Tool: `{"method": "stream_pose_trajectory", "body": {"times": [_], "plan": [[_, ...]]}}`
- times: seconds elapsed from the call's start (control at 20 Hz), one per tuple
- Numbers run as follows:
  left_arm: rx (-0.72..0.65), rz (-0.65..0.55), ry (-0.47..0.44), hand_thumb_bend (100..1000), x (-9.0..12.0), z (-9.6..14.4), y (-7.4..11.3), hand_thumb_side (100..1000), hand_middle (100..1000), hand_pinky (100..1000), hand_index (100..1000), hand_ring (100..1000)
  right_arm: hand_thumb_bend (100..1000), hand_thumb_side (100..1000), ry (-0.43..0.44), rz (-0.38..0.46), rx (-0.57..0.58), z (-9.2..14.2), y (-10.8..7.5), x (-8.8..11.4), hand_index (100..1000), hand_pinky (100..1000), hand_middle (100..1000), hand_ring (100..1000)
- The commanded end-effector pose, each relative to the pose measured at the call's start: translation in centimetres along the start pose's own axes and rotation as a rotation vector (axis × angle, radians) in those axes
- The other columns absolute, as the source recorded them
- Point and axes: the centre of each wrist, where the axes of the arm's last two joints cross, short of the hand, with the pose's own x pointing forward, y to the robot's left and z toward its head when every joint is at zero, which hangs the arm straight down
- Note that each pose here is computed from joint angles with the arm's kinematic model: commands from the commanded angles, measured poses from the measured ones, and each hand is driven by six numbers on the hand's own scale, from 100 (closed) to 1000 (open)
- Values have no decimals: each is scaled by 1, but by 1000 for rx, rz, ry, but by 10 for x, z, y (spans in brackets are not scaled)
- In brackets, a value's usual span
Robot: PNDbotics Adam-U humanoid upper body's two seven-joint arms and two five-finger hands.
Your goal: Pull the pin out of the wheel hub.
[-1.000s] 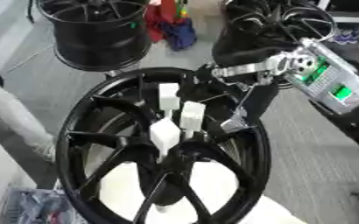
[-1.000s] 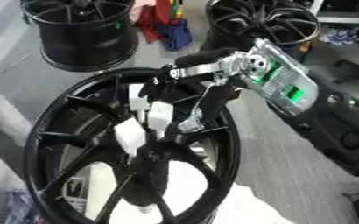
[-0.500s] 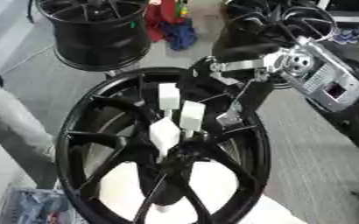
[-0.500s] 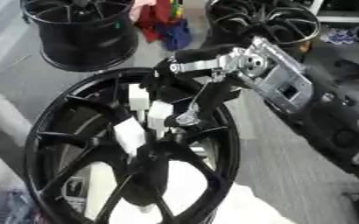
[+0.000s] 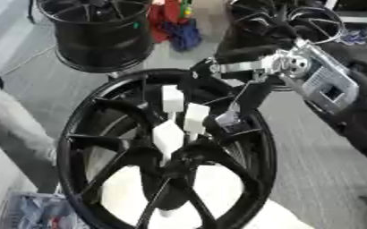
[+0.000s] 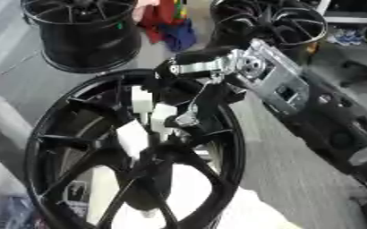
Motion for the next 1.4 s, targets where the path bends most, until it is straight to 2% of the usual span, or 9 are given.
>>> {"method": "stream_pose_trajectory", "body": {"times": [0.05, 0.85, 1.4], "plan": [[-6, -19, -31, 356, 8, -5, 4, 347, 721, 628, 788, 681, 346, 373, 19, 27, -6, 2, -8, -3, 892, 829, 814, 837], [-2, -19, -29, 357, 7, -4, 5, 347, 721, 629, 788, 681, 352, 366, 45, 29, 15, 0, -2, -15, 823, 823, 800, 822], [1, -19, -29, 359, 7, -4, 5, 348, 721, 629, 788, 682, 351, 364, 19, 53, -16, 12, -7, -3, 830, 814, 740, 766]]}}
